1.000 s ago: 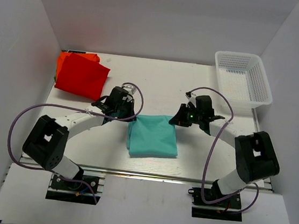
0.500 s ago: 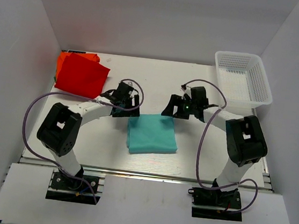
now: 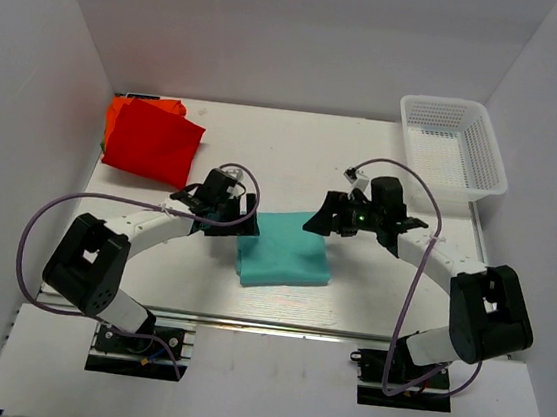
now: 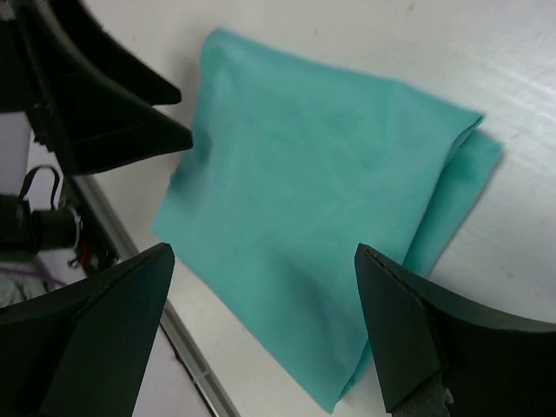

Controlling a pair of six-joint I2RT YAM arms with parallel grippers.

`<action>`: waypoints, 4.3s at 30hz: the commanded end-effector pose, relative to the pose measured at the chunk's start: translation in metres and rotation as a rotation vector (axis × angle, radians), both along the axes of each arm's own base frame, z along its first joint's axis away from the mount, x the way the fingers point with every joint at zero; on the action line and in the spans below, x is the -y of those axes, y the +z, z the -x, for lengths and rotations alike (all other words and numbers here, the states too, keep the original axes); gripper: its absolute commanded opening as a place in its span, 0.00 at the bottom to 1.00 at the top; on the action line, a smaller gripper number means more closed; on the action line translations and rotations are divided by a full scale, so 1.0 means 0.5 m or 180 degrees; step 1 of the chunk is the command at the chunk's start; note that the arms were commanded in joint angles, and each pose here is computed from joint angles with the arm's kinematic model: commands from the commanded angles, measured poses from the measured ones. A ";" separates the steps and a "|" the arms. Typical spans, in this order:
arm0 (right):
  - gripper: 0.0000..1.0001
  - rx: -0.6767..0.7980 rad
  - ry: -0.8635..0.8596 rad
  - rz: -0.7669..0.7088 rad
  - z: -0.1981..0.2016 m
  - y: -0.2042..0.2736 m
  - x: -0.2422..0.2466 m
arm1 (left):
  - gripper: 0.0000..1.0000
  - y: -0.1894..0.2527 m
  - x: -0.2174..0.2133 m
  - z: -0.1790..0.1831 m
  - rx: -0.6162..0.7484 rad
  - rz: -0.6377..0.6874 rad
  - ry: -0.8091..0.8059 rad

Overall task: Fold and stack the t-shirts
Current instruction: Put the neatly folded tshirt into the corner of the board with the left arm

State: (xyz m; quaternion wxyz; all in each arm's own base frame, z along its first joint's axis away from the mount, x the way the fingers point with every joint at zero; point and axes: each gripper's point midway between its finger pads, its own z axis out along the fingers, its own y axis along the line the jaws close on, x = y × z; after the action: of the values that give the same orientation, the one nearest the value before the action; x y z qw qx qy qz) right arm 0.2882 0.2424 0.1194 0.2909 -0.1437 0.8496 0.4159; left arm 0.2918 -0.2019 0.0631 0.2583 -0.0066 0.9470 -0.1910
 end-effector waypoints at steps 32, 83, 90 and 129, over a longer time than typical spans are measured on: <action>0.90 -0.0187 0.0237 -0.0302 0.074 -0.042 -0.016 | 0.00 -0.066 0.057 0.011 0.0090 0.0008 -0.0576; 0.90 0.0161 -0.0287 0.0197 0.055 0.014 0.053 | 0.00 0.320 -0.576 -0.474 0.0975 -0.2914 -0.0117; 0.90 0.0086 -0.0249 0.0178 0.048 0.006 0.043 | 0.00 0.297 -0.631 -0.486 0.0913 -0.2869 0.0033; 0.90 -0.0058 -0.0041 -0.0006 0.022 0.001 0.001 | 0.74 0.108 -0.729 -0.472 0.0649 -0.1167 -0.0150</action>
State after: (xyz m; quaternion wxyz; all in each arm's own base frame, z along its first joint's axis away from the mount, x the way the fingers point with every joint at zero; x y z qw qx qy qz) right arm 0.2642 0.2336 0.0987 0.2583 -0.1197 0.8706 0.4013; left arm 0.5263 0.1689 0.1158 0.3441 0.0718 0.9362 0.0029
